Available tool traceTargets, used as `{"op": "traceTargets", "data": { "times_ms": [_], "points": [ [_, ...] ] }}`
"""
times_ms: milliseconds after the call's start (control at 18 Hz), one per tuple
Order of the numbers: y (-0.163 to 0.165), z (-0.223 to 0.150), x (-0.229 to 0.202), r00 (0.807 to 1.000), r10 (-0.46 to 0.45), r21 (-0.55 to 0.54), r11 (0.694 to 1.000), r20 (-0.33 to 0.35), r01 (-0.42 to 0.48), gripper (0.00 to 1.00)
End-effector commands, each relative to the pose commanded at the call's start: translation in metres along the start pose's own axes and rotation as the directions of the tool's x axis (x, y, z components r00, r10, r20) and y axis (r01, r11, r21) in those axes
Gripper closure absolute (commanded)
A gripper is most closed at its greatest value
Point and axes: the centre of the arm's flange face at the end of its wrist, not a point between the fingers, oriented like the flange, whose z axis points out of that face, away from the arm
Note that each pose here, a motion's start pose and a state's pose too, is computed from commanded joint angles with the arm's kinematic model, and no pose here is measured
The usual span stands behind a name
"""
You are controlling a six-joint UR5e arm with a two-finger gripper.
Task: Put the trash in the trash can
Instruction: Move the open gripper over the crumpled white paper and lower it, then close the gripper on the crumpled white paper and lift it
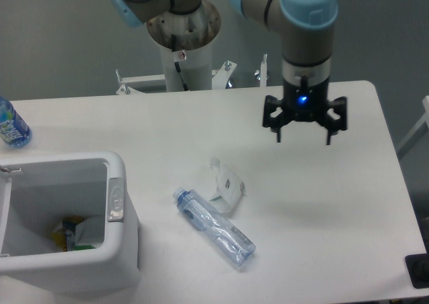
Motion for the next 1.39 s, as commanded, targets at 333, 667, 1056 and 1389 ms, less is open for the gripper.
{"op": "traceTargets", "data": {
  "times_ms": [333, 667, 1056, 1389],
  "points": [
    [-0.017, 0.052, 0.039, 0.995, 0.051, -0.060, 0.997, -0.084, -0.056, 0.00],
    [-0.039, 0.095, 0.071, 0.990, 0.059, -0.095, 0.993, -0.129, -0.072, 0.00],
    [-0.054, 0.132, 0.080, 0.995, 0.006, -0.096, 0.995, -0.096, -0.015, 0.27],
    [-0.049, 0.124, 0.074, 0.997, 0.020, -0.115, 0.993, -0.071, -0.028, 1.00]
  ]
}}
